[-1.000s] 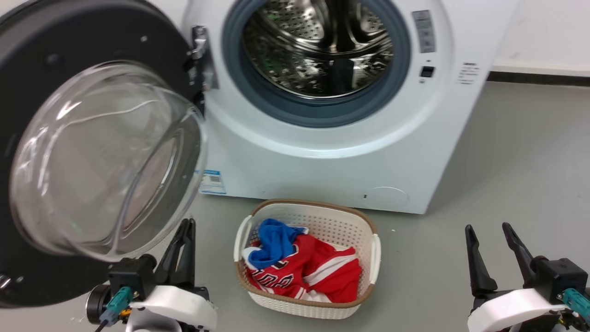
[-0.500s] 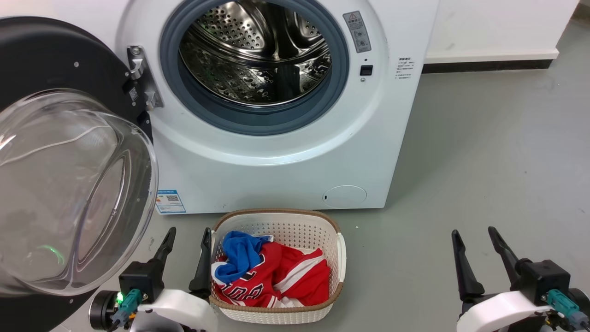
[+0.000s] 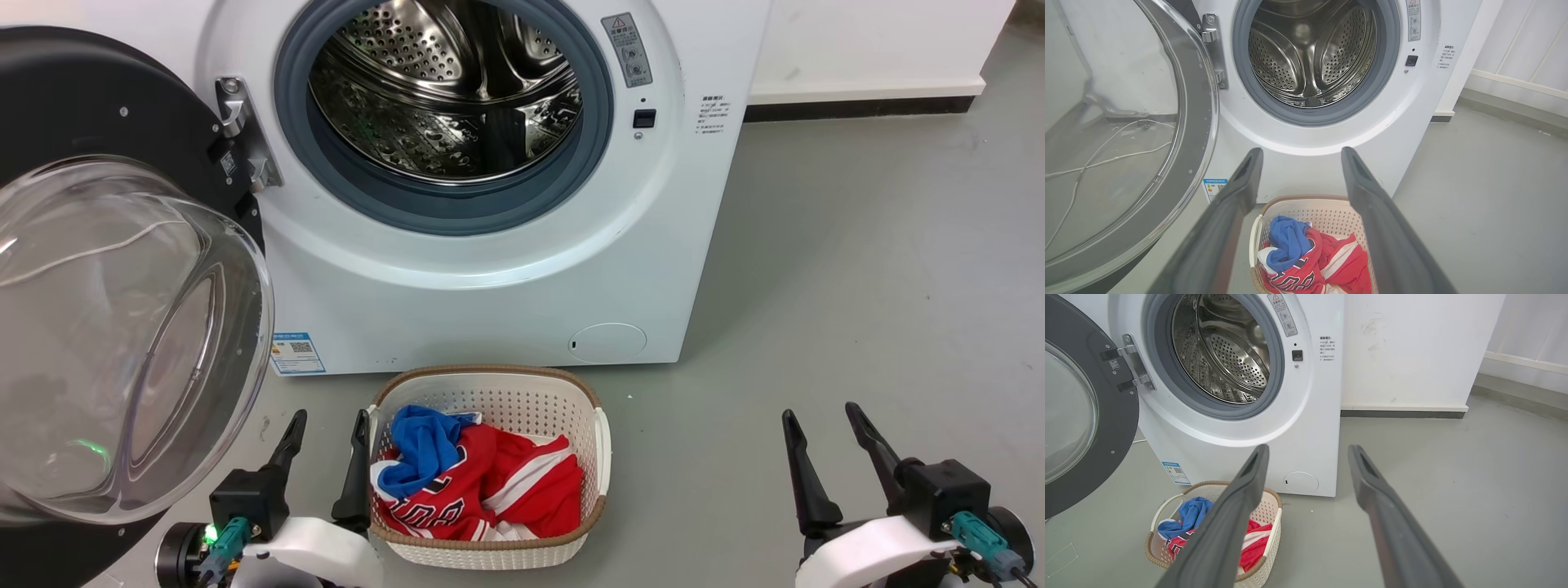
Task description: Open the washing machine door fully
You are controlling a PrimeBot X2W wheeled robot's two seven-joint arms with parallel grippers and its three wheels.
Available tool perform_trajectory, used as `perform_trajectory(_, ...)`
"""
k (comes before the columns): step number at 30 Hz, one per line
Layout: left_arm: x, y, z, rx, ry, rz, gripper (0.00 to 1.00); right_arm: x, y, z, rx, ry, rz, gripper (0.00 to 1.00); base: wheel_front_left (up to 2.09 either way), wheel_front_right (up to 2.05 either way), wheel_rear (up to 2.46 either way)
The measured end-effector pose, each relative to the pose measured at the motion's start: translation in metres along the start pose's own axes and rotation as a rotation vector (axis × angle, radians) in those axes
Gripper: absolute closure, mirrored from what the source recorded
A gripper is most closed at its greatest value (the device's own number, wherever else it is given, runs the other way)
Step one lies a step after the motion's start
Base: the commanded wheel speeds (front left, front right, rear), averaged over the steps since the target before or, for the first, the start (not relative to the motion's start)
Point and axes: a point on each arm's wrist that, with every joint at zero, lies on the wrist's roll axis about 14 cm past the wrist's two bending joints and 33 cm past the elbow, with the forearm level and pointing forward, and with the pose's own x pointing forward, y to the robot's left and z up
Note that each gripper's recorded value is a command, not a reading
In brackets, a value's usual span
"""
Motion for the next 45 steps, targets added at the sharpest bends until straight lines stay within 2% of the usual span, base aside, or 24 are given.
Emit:
perform_trajectory(13,0.002,0.002,0.002,-0.004,-0.008,0.008,0.0,0.002,0.002,-0.004,0.012,0.008,0.004,0.0,0.0,0.0,0.0)
perform_trajectory(14,0.002,0.001,0.002,-0.005,-0.007,0.007,1.0,0.002,0.002,-0.005,0.012,0.01,0.005,1.0,0.0,0.0,0.0)
perform_trajectory(19,-0.009,0.0,-0.023,-0.03,0.071,0.018,1.0,-0.008,0.001,-0.027,0.032,0.077,-0.004,1.0,0.0,0.0,0.0)
perform_trajectory(45,-0.006,0.021,-0.029,-0.508,0.139,0.138,1.0,0.002,-0.014,-0.023,0.529,0.055,-0.078,1.0,0.0,0.0,0.0)
